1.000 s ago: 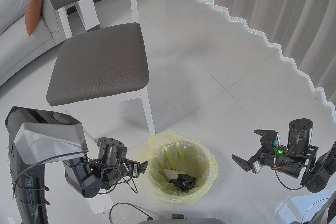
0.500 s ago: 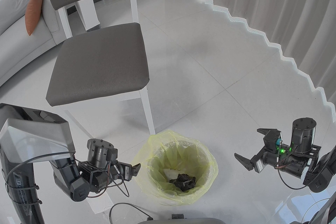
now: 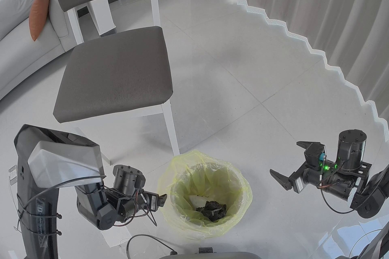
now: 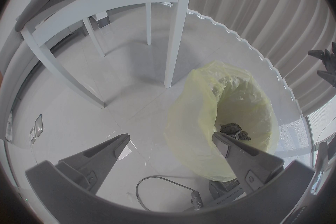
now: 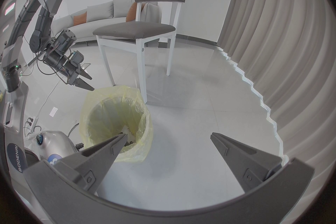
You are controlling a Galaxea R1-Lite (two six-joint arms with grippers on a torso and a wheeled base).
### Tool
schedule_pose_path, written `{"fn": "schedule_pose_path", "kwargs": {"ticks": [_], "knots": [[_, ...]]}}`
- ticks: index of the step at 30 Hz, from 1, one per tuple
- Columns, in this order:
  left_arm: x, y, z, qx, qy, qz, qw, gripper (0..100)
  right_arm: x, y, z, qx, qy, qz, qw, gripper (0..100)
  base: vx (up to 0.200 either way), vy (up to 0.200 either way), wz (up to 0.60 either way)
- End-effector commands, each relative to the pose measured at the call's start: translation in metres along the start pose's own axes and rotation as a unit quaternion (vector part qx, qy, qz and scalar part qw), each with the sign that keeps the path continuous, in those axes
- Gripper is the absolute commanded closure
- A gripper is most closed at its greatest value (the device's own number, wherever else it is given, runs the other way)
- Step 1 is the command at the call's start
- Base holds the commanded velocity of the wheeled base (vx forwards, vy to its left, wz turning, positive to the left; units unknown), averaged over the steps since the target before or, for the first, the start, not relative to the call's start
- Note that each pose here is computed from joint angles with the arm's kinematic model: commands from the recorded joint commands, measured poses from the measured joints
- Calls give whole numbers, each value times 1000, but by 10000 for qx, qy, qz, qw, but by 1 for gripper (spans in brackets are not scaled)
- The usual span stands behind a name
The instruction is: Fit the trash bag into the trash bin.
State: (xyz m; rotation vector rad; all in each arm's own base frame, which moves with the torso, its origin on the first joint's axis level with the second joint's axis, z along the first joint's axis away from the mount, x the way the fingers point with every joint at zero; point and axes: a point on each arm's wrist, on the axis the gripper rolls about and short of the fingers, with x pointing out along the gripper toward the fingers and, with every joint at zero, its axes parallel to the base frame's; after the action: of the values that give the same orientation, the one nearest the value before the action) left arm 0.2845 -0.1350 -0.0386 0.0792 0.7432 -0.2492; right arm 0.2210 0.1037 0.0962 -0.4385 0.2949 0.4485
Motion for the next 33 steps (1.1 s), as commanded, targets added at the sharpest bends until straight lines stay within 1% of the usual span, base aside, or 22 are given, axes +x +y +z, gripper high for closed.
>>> {"fn": "schedule_pose_path", "kwargs": {"ticks": [1,4,5,7,11,12,17,21,27,28,33], "knots": [[26,2,-10,209,272,75,9994,0,11,-7,18,8,-195,-87,9998,0,0,0,0],[31,4,-7,380,319,102,9987,0,17,-16,35,39,-317,-129,9994,0,0,0,0],[35,4,-5,430,336,99,9985,0,19,-20,44,54,-389,-155,9991,0,0,0,0],[41,2,1,432,350,108,9984,0,22,-26,57,76,-518,-160,9985,0,0,0,0],[48,0,11,453,479,115,9978,0,25,-32,69,91,-631,-118,9979,0,0,0,0],[52,-2,16,461,494,111,9977,0,27,-33,72,98,-665,-114,9977,0,0,0,0],[63,-5,23,466,447,103,9979,0,26,-33,72,99,-668,-106,9977,0,0,0,0],[57,-4,24,438,447,110,9980,0,22,-35,71,111,-662,-143,9976,0,0,0,0],[28,5,26,327,412,153,9985,0,14,-40,65,152,-416,-167,9989,0,0,0,0],[18,8,27,294,390,165,9987,0,14,-41,61,175,-312,-182,9992,0,0,0,0],[-5,12,24,253,271,70,9993,0,12,-46,48,251,-64,-298,9992,0,0,0,0]]}}
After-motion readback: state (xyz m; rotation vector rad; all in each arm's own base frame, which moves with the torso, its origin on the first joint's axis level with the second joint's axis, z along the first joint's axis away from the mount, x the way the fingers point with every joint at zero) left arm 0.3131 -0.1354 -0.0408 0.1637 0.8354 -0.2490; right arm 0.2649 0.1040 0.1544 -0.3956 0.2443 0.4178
